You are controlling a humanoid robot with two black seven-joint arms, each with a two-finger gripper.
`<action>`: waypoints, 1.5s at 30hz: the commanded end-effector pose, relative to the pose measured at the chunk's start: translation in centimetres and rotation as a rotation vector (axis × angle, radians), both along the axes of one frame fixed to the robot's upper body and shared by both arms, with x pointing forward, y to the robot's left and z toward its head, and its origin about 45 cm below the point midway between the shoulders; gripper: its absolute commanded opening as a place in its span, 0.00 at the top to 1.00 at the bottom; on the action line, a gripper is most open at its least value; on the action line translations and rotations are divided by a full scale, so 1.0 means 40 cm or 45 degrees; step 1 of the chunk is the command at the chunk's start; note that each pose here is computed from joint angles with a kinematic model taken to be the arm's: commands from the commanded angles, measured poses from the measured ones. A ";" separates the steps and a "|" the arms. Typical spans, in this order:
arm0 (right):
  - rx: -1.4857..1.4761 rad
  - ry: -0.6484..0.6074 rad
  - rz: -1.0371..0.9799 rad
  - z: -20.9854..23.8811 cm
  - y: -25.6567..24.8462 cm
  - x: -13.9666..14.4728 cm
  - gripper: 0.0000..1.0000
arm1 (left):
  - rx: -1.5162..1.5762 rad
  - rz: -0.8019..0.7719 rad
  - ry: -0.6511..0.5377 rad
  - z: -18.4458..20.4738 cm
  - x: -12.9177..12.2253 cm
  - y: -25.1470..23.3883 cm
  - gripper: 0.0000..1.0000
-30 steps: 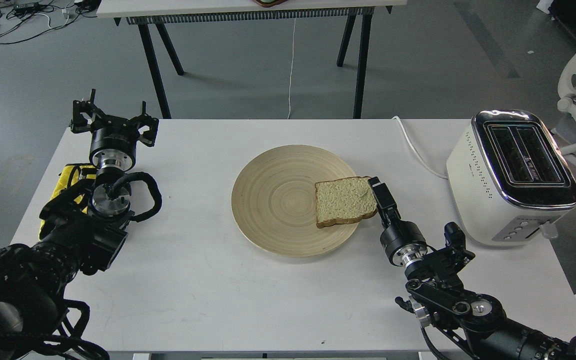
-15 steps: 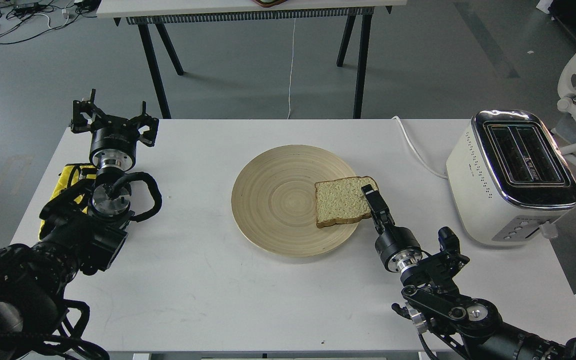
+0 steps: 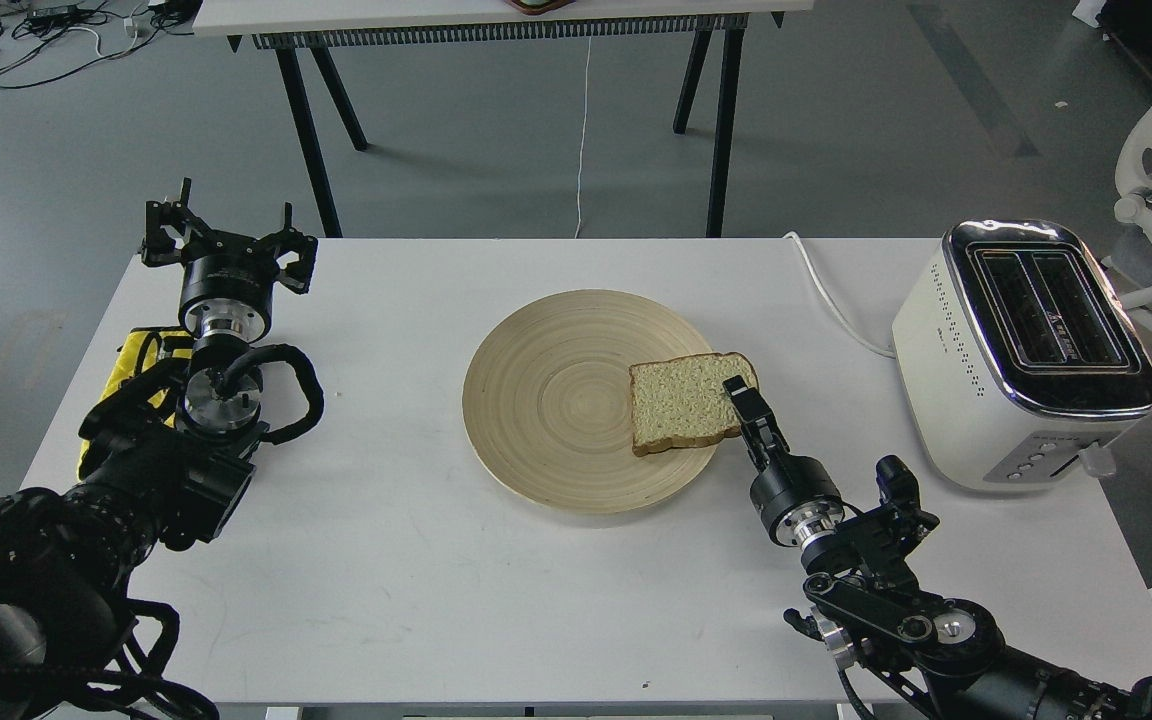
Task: Put bread in toaster with right arm
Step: 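Close the right gripper on the bread slice edge, then lift the bread slice with the right gripper up above the toaster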
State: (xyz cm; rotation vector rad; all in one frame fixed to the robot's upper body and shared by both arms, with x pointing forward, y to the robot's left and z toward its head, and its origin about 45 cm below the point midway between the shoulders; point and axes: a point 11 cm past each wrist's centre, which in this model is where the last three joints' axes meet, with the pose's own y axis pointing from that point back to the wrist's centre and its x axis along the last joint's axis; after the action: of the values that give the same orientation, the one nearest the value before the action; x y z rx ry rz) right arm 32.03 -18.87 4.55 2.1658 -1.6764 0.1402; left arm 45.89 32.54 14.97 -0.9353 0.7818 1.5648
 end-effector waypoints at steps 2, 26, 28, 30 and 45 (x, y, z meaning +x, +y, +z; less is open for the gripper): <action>0.002 0.000 0.001 0.001 0.001 0.000 0.65 | 0.001 0.001 0.000 0.000 0.000 0.001 0.00; 0.138 -0.077 -0.097 0.062 -0.006 0.035 0.99 | 0.000 0.000 -0.001 0.001 0.000 0.000 0.00; 0.156 -0.108 -0.098 0.087 -0.007 0.052 0.99 | 0.000 0.000 0.001 -0.001 -0.001 0.000 0.00; 0.152 -0.163 -0.098 0.130 -0.026 0.086 0.99 | 0.001 0.001 0.000 0.000 0.000 0.001 0.00; -0.260 -0.572 -0.168 0.560 -0.444 0.226 0.99 | 0.000 0.000 -0.001 0.001 0.000 0.000 0.00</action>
State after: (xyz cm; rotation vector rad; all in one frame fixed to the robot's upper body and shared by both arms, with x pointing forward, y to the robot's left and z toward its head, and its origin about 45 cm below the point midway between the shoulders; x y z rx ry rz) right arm 41.36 -33.30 24.27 2.0370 -1.9452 0.6790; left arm 45.90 32.54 15.00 -0.9358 0.7814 1.5647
